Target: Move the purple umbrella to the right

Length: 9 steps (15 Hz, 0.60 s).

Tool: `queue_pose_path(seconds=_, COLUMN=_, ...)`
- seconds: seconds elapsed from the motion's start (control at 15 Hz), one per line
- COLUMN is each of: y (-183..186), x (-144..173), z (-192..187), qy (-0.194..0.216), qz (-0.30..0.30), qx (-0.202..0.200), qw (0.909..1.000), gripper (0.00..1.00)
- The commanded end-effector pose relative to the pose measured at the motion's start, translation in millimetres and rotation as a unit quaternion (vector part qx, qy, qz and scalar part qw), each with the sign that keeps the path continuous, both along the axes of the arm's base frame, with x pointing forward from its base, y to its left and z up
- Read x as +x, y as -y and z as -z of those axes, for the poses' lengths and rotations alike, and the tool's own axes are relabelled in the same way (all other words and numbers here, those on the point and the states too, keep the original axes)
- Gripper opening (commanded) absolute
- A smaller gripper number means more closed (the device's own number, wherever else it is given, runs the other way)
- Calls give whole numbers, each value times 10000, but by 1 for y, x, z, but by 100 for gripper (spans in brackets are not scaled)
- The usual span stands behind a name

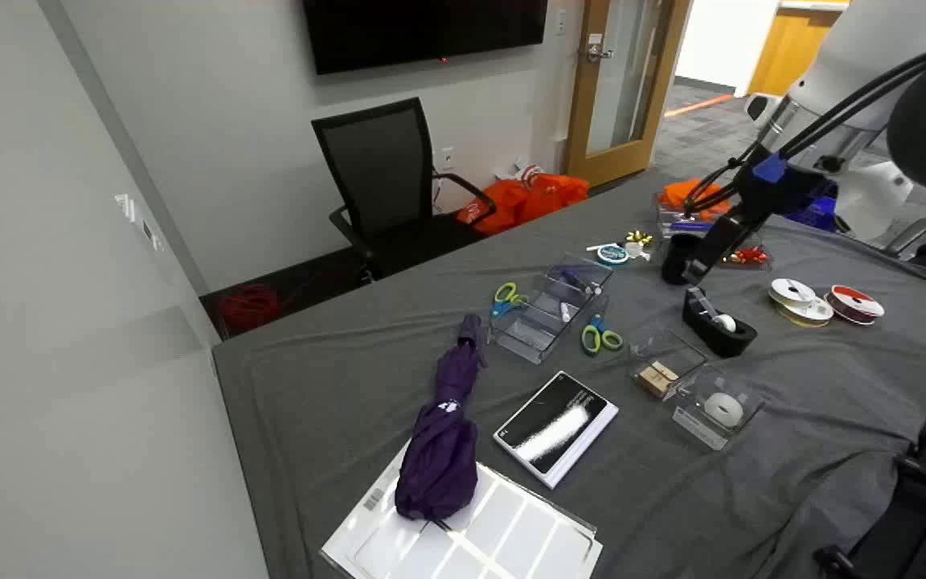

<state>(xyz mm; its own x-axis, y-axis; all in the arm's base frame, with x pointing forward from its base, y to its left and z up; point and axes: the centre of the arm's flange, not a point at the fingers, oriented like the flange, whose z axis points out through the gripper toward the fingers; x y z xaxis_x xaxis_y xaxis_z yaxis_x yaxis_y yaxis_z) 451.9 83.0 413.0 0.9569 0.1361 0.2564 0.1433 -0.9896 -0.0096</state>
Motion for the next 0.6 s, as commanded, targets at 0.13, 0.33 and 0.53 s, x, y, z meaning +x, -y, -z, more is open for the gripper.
queue_pose_path(seconds=0.13, y=-1, x=4, z=6, qy=45, qz=174, qx=78, qw=9998, gripper=100)
queue_pose_path(seconds=0.33, y=-3, x=21, z=13, qy=-4, qz=928, qx=357, qw=9950, gripper=100)
queue_pose_path(seconds=0.53, y=-9, x=45, z=27, qy=-20, qz=1754, qx=647, qw=9824, gripper=100)
